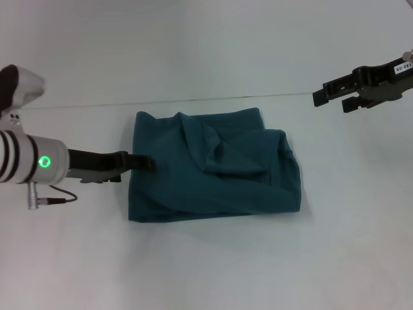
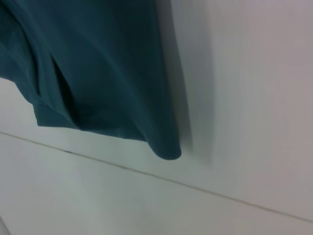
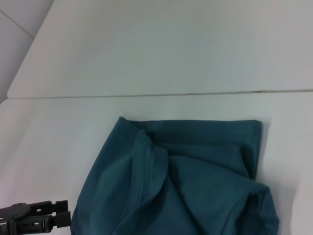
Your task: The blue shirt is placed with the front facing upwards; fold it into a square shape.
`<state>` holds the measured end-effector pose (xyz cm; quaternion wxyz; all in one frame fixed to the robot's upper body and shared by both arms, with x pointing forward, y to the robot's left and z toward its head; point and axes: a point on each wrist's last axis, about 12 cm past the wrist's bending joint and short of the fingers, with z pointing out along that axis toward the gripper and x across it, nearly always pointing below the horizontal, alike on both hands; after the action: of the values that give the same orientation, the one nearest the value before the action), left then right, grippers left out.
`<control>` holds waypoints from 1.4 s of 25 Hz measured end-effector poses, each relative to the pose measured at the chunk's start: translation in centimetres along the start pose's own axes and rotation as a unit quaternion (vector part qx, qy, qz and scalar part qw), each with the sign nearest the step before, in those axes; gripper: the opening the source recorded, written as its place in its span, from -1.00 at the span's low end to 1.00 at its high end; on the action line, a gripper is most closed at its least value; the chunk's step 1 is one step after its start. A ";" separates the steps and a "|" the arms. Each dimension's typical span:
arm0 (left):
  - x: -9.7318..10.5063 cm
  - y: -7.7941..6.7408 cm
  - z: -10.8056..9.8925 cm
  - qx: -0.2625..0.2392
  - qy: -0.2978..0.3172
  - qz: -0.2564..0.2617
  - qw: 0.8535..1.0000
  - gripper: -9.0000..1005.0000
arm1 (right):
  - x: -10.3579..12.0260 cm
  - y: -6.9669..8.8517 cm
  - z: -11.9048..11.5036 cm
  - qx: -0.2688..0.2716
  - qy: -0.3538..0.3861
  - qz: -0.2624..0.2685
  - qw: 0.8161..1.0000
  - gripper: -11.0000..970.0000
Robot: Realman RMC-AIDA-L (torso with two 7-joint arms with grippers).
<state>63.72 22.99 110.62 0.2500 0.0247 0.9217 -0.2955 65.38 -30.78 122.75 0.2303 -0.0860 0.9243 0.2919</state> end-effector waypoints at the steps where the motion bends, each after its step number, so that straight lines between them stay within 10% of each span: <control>1: 0.0 -0.1 0.3 -0.002 0.001 0.000 1.000 0.89 | 0.0 0.0 0.0 0.000 -0.001 0.000 1.000 0.83; 27: -1.0 -3.4 3.2 -0.012 0.024 0.033 0.999 0.89 | 0.0 -0.5 -0.6 -0.008 -0.016 0.003 1.000 0.83; 35: -1.2 -3.8 3.1 -0.006 0.029 0.040 0.999 0.12 | 0.0 -0.5 -0.7 -0.009 -0.016 0.003 1.000 0.83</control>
<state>65.45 18.27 111.07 0.2348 0.0688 0.9287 -0.2787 65.27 -31.56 122.98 0.2437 -0.0800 0.9182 0.3020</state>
